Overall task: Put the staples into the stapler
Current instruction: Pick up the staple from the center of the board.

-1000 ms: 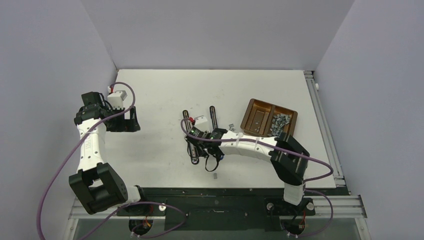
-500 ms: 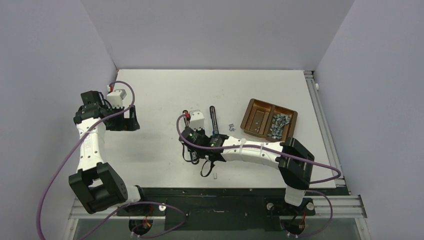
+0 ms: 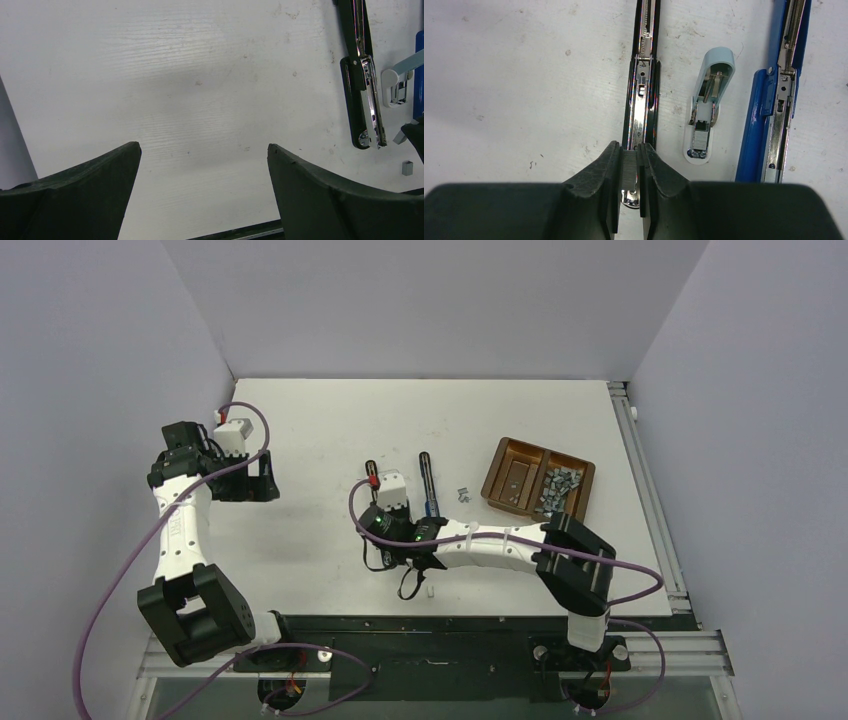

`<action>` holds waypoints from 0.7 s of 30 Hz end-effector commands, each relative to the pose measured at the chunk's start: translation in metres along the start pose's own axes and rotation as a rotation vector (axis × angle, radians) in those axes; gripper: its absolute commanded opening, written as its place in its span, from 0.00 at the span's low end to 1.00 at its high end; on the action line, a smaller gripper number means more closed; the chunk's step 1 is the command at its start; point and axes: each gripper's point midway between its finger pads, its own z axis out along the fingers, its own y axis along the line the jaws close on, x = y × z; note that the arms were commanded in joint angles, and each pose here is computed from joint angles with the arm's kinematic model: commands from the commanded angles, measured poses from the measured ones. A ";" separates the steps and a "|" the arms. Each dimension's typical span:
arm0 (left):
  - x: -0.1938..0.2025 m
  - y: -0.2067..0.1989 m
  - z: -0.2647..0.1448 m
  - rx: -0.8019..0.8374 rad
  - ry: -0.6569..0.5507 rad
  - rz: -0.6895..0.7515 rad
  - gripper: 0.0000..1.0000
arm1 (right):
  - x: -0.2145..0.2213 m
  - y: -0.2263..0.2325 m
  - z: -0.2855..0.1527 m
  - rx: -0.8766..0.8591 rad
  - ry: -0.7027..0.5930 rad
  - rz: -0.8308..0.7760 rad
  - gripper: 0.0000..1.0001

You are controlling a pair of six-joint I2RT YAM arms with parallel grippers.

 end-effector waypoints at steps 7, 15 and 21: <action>-0.019 0.005 -0.006 -0.015 -0.053 0.010 0.96 | 0.001 0.005 0.013 0.008 -0.046 0.025 0.09; -0.018 0.005 -0.007 -0.017 -0.052 0.013 0.96 | 0.007 0.001 0.019 0.032 -0.042 0.026 0.08; -0.019 0.005 -0.007 -0.013 -0.053 0.011 0.96 | 0.007 -0.003 0.020 0.044 -0.043 0.031 0.09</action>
